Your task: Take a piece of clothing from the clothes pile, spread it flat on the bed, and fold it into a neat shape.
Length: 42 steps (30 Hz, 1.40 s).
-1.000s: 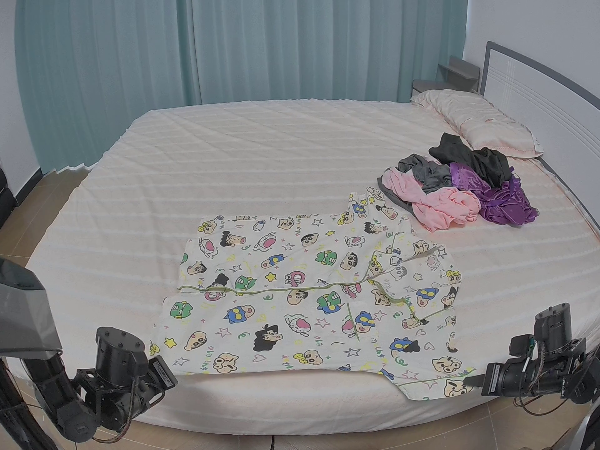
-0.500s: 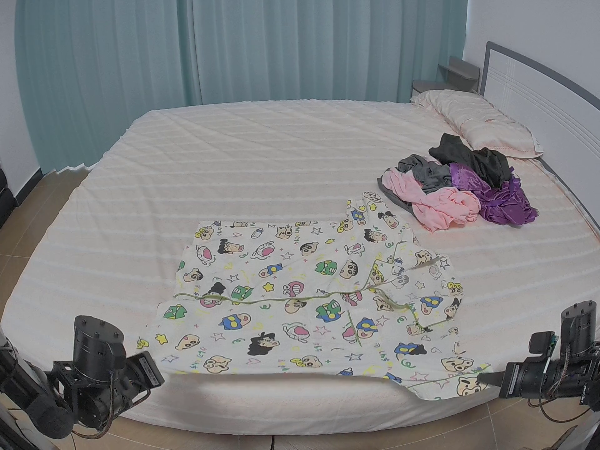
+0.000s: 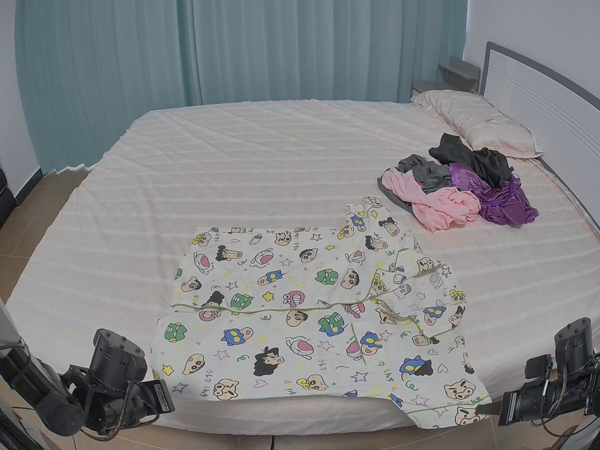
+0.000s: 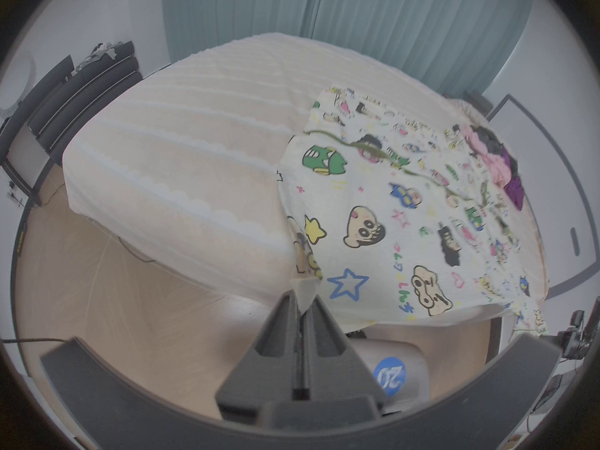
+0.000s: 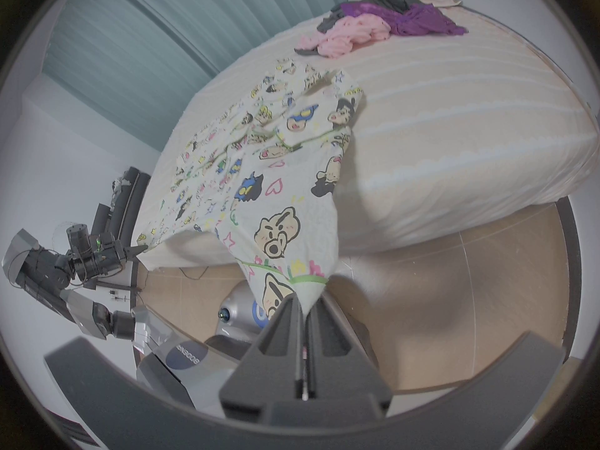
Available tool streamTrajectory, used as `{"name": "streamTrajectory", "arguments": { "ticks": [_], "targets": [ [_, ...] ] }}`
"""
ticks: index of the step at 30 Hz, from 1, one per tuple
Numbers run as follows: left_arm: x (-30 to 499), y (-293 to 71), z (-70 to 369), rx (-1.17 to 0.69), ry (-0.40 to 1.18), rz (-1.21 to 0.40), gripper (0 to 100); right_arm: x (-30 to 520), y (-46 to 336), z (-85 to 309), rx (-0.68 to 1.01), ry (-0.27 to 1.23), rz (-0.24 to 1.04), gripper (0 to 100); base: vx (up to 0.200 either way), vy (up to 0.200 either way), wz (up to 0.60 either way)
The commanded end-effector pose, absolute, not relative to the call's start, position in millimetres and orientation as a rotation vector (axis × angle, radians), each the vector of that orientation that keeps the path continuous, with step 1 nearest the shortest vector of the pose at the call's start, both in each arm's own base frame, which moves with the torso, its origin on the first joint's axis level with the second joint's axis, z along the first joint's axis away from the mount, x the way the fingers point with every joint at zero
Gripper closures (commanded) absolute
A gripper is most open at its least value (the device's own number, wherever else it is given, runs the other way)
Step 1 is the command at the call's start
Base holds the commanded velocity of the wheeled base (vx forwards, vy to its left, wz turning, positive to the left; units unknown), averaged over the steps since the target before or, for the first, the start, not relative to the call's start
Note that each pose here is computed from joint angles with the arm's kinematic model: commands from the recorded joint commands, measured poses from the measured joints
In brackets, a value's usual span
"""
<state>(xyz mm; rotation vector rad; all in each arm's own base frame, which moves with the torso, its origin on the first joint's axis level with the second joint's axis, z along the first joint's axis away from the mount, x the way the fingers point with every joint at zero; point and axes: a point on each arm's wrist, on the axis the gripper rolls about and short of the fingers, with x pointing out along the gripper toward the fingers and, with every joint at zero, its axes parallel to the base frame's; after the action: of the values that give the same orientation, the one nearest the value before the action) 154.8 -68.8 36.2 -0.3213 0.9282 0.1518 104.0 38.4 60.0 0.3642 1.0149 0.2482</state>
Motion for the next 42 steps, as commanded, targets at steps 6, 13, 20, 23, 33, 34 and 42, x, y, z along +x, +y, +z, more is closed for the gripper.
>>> {"name": "streamTrajectory", "arguments": {
  "ticks": [6,13,20,23,33,34,42],
  "targets": [
    [148,-66,13,-0.236,1.063,0.193,100,101,42,56,0.319,1.081,0.251,100,0.0,0.0,0.0],
    [142,-63,10,-0.192,1.092,0.185,100,100,43,48,0.272,1.14,0.26,100,0.0,0.0,0.0],
    [137,-62,8,-0.151,1.112,0.166,100,102,48,44,0.232,1.176,0.285,100,0.0,0.0,0.0],
    [137,-65,9,-0.141,1.105,0.148,100,105,49,46,0.233,1.156,0.283,100,0.0,0.0,0.0],
    [175,-69,33,-0.24,0.982,0.174,100,135,54,67,0.285,1.028,0.269,100,0.0,0.0,0.0],
    [179,-68,38,-0.253,0.966,0.18,100,139,53,69,0.294,1.016,0.26,100,0.0,0.0,0.0],
    [207,-63,88,-0.351,0.964,0.167,100,174,46,83,0.356,0.933,0.187,100,0.0,0.0,0.0]
  ]
}}
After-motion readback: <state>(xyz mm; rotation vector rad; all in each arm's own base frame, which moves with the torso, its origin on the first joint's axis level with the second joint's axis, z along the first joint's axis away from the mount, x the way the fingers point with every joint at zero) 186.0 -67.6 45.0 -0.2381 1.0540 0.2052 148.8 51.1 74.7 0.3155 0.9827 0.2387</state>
